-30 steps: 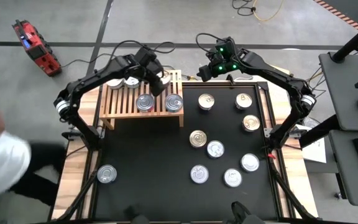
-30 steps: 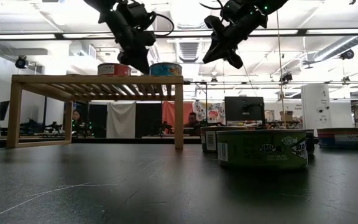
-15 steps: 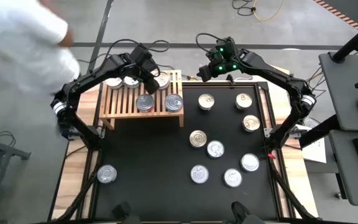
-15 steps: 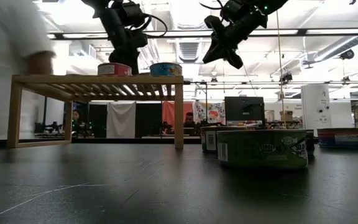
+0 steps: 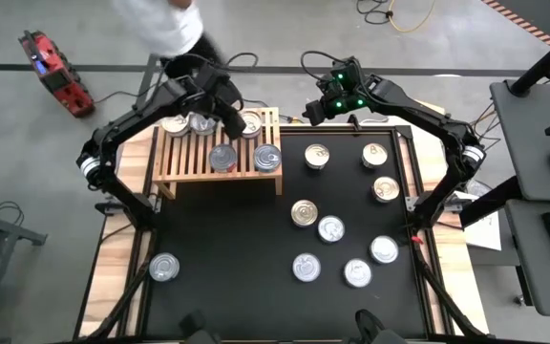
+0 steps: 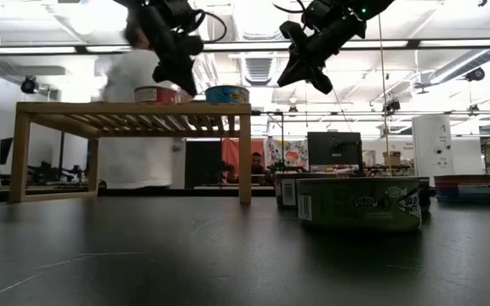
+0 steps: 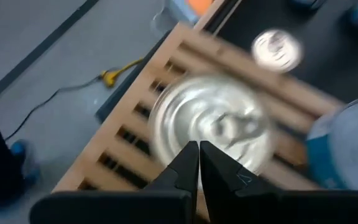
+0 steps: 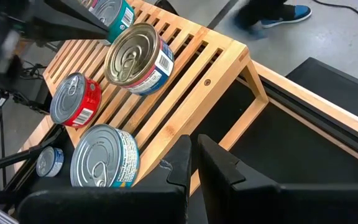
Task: Stack canned seafood by type on shelf
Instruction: Put the blue pink tuna can on the shelf
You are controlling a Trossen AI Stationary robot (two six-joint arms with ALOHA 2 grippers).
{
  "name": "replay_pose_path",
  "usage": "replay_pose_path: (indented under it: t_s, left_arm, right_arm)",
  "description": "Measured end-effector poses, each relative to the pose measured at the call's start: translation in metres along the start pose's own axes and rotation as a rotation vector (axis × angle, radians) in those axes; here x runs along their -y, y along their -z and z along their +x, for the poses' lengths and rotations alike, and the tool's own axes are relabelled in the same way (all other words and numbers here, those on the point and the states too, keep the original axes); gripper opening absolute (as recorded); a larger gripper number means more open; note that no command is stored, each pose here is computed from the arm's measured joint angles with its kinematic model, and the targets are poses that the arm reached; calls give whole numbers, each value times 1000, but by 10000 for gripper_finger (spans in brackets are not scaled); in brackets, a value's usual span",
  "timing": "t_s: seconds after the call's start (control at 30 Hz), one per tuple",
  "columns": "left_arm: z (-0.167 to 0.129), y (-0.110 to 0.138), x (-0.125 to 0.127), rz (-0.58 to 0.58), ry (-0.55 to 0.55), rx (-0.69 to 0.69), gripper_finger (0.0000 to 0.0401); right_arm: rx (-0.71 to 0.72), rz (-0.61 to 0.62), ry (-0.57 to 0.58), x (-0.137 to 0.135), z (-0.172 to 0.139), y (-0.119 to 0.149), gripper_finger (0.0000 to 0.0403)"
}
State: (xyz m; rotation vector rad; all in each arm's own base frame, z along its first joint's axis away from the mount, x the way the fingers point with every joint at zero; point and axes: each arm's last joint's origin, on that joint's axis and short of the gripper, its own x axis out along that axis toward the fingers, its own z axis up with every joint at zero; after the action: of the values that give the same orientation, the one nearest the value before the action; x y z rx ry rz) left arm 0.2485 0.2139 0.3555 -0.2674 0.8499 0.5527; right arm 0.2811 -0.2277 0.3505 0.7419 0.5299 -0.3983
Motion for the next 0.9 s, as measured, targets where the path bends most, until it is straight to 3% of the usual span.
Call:
replay_pose_path:
  t_s: [0.17,0.33,0.9]
  left_arm:
    - [-5,-9,2,22,64,75,0]
    - [10,-7,3,24,141,34,0]
    - [36,-3,0,-23,90,-65,0]
  right_arm:
    - [1,0,0,0,0,0,18]
    - [1,0,0,0,0,0,18]
    - [-9,6,-2,-2,1,1,18]
